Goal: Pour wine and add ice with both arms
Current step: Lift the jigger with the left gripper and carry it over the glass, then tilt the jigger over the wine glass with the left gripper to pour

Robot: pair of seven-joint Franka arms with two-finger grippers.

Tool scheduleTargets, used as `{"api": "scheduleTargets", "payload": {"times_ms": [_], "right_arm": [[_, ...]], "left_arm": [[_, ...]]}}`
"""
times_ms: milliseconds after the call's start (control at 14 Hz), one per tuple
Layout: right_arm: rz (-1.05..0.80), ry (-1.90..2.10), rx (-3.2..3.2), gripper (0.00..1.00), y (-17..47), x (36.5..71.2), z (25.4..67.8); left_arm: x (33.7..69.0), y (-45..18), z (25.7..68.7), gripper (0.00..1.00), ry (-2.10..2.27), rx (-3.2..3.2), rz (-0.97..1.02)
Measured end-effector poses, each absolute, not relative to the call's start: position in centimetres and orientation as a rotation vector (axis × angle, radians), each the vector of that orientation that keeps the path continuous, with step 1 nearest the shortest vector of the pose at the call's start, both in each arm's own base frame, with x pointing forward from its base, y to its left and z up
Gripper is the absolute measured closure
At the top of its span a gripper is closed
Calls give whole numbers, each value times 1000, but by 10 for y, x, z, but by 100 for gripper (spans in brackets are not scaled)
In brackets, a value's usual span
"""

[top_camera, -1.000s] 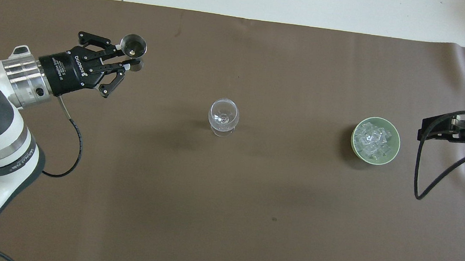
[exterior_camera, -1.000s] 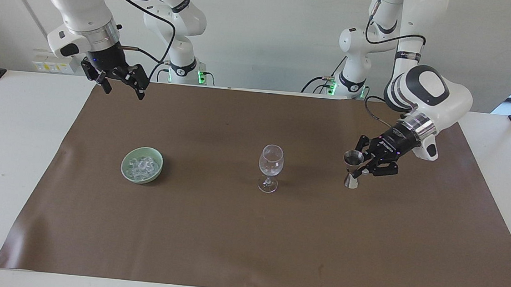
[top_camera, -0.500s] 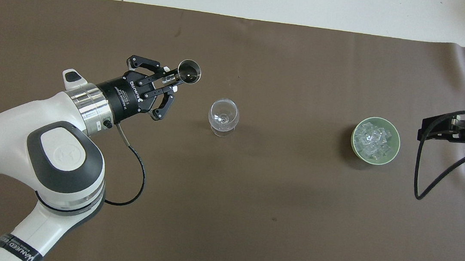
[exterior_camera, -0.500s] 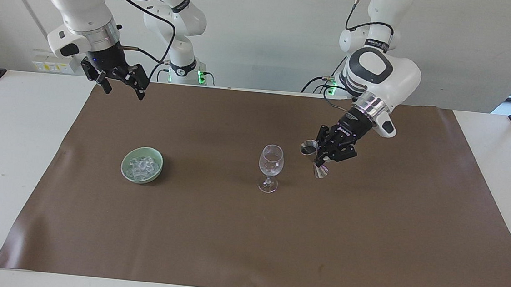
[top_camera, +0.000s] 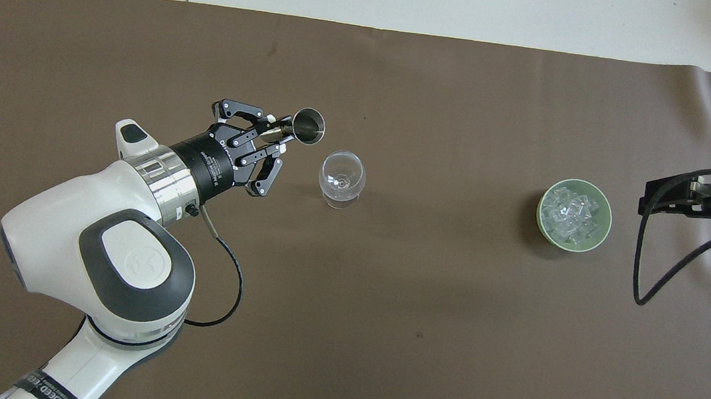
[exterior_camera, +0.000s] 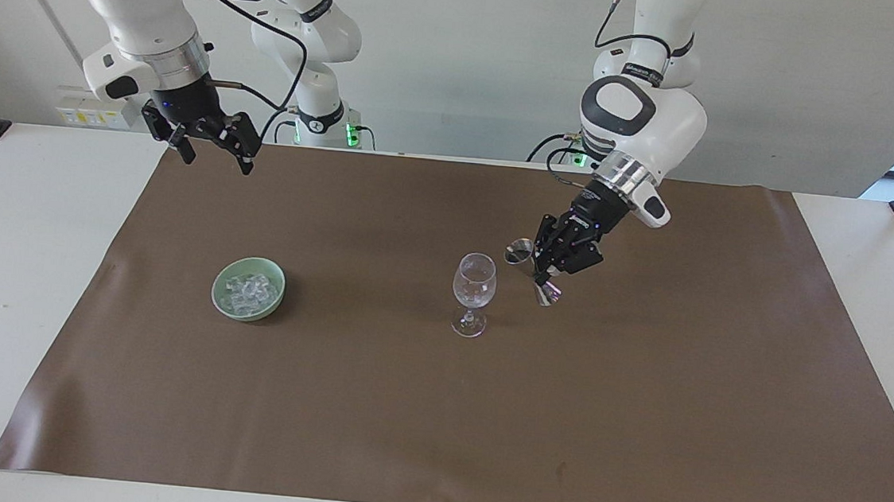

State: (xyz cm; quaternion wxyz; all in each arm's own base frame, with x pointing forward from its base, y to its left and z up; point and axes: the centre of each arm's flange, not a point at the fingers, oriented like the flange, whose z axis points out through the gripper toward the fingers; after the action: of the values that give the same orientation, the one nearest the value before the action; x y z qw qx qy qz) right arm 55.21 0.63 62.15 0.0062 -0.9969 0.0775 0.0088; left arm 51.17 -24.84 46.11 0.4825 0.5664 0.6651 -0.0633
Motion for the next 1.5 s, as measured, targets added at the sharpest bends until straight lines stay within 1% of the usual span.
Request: {"api": "scheduleTargets", "payload": {"times_ms": [214,1000,1500], "right_arm": [[28,243,-3120,0,6,552,622],[28,243,-3120,0,6,552,622],[28,243,-3120,0,6,552,622]], "left_arm": [[501,-261,462,80,1602,1409,-74],[496,-272,473,80,1469,1544,212],[500,-282,476,80,1372,1627,301]]}}
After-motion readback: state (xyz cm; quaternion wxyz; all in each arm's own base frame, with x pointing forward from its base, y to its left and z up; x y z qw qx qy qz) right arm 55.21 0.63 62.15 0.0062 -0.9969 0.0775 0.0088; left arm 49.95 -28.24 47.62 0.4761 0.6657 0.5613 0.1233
